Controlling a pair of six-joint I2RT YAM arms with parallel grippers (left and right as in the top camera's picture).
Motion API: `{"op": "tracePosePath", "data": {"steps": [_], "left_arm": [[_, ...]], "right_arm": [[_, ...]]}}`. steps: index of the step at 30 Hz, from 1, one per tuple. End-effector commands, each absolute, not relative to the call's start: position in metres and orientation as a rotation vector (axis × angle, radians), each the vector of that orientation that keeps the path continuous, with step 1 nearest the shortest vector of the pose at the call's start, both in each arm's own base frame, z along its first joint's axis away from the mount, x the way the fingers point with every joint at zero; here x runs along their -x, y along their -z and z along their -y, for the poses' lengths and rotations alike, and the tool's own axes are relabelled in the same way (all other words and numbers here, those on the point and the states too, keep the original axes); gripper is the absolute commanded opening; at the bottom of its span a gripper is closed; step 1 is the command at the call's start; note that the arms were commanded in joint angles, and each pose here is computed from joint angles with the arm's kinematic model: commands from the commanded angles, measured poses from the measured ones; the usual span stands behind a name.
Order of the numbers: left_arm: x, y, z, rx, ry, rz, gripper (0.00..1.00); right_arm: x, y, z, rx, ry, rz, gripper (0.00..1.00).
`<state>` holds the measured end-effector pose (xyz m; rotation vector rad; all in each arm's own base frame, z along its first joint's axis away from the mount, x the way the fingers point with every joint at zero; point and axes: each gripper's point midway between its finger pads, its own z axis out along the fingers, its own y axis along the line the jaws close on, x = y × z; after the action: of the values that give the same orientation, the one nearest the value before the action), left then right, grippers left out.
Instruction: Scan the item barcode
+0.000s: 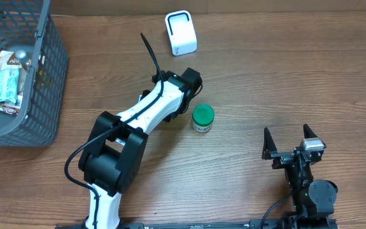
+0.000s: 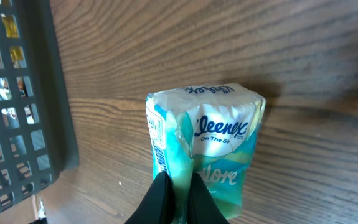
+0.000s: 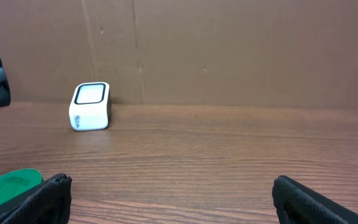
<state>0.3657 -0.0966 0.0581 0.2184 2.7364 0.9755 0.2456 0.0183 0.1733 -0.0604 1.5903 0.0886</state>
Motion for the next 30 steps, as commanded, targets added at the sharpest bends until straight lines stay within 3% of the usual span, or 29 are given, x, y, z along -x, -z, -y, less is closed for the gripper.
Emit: {"op": "tracePosePath", "data": {"steps": [1,11,16,30], "left_arm": [[-0.365,-0.063,0.091,-0.170,-0.988,-2.691,0.04],[-0.359,-0.051,0.087,-0.185,-0.997,-2.698,0.04],[-0.360,-0.051,0.088,-0.177,-0.990,-2.699,0.13],[-0.364,-0.052,0.103,-0.127,-0.856,-2.744,0.22]], "right_arm": [[-0.246,-0.170,-0.019,0.063,-0.089,-1.591,1.00],[-0.246,-0.170,-0.019,0.063,-0.090,-1.591,1.00],[-0.246,-0.170,-0.019,0.063,-0.090,-1.591,1.00],[-0.246,-0.170,-0.019,0.063,-0.090,-1.591,1.00]]}}
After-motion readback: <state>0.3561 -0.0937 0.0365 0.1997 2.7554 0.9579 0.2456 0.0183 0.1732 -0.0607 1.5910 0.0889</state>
